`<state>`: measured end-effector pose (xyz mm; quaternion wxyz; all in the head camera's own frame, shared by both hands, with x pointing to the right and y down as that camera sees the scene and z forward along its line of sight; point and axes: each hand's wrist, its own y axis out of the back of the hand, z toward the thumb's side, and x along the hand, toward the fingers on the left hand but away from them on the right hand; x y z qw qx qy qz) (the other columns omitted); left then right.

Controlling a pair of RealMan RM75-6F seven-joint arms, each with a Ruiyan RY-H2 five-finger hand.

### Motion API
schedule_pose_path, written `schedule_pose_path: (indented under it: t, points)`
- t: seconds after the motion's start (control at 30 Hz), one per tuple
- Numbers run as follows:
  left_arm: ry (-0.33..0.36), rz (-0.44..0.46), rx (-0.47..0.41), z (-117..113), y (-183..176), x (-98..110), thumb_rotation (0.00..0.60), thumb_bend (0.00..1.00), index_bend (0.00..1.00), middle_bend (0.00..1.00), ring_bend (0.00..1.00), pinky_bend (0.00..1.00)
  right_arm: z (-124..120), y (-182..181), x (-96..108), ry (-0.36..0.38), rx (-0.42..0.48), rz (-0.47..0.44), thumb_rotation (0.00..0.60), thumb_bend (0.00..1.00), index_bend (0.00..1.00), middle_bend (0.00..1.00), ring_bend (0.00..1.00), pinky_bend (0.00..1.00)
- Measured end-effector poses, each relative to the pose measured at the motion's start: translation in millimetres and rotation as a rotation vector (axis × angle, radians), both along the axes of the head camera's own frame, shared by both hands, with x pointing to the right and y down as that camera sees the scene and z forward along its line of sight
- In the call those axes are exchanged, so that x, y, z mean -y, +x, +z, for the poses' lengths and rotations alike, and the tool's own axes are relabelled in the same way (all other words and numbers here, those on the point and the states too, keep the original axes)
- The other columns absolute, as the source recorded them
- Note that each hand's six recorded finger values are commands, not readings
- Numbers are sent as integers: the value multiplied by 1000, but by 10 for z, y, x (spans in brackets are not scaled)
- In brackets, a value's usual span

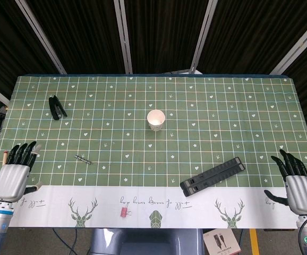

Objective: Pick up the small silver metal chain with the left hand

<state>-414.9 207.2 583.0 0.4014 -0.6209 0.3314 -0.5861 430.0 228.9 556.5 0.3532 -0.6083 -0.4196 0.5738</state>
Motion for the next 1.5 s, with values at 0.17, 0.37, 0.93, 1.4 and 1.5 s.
schedule_pose_path:
  t: [0.17,0.37,0.93,1.4,1.5]
  points:
    - [-18,-7,-2,25,-6,3,600,85,0,0,0,0,0,5,-1,-3,1,3,600,72,135,0,0,99]
    - [-22,-4,-3,40,9,21,600,87,0,0,0,0,1,4,-6,-6,3,5,600,71,135,0,0,100]
    - [-100,43,71,457,-38,315,600,242,342,0,0,0,25,-16,-1,-23,3,0,600,72,135,0,0,99]
    - [-210,119,124,1147,153,658,600,323,399,0,0,0,46,20,-1,-38,5,21,600,71,136,0,0,100]
    - [-219,138,128,1224,217,672,600,323,418,0,0,0,41,27,2,-34,3,22,600,71,136,0,0,99]
